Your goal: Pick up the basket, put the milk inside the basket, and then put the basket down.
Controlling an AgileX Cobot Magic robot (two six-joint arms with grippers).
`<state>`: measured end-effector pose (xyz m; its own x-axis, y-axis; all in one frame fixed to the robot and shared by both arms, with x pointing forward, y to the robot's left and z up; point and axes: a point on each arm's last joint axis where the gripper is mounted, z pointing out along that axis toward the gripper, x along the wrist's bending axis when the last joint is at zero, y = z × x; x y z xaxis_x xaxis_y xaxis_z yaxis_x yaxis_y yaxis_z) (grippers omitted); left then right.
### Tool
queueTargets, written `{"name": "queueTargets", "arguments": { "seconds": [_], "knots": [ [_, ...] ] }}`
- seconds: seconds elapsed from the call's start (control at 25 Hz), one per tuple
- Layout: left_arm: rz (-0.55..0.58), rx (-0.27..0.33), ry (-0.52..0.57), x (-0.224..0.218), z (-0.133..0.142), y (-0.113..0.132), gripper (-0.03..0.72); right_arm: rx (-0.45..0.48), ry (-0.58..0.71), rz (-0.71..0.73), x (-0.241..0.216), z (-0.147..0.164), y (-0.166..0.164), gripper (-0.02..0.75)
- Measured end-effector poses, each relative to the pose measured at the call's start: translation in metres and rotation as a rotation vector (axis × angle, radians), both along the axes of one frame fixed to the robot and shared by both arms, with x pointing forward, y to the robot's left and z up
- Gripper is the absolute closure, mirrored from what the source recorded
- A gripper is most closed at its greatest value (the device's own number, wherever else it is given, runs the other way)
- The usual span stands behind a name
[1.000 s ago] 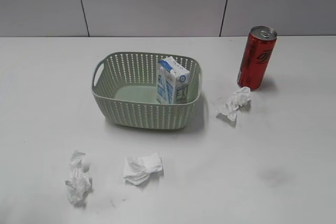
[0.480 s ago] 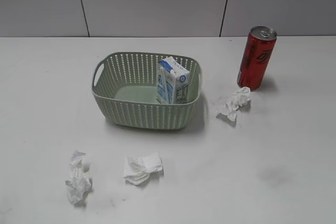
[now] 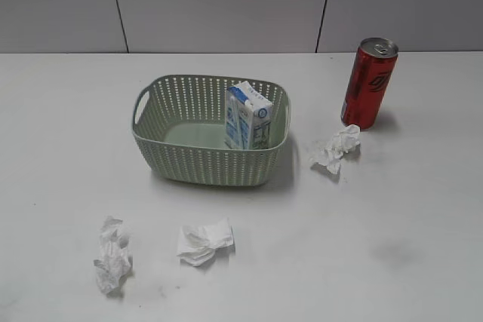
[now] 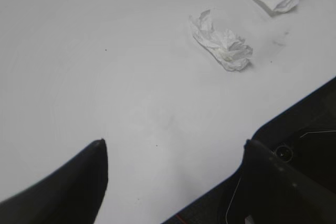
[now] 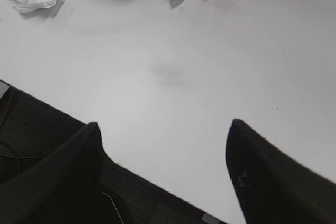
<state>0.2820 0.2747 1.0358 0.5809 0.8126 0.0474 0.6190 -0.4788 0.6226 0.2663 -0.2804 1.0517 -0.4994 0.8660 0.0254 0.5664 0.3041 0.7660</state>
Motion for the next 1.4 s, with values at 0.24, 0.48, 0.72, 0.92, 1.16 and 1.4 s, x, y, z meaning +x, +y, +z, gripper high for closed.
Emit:
{"name": "queueTargets", "arguments": {
  "seconds": [0.24,0.48,0.72,0.92,1.16,1.4],
  "knots": [
    [0.031,-0.003,-0.005,0.0,0.0,0.002,0.106,0.001,-0.002,-0.004,0.0,0.0,0.0,0.187],
    [0.247,-0.05,-0.106,-0.01,0.005,0.017,0.146,0.029,-0.057,-0.179,-0.006,0.002,-0.008,0.187],
    [0.466,-0.097,-0.279,-0.034,0.009,0.027,0.209,0.081,-0.217,-0.336,-0.031,0.003,-0.016,0.187],
    [0.544,-0.11,-0.365,-0.047,0.009,0.028,0.251,0.082,-0.239,-0.401,-0.033,0.003,-0.016,0.187],
    [0.552,-0.111,-0.369,-0.048,0.009,0.028,0.258,0.083,-0.239,-0.4,-0.033,0.003,-0.016,0.187],
    [0.552,-0.111,-0.369,-0.048,0.009,0.028,0.259,0.083,-0.239,-0.4,-0.033,0.003,-0.016,0.187]
  ]
}}
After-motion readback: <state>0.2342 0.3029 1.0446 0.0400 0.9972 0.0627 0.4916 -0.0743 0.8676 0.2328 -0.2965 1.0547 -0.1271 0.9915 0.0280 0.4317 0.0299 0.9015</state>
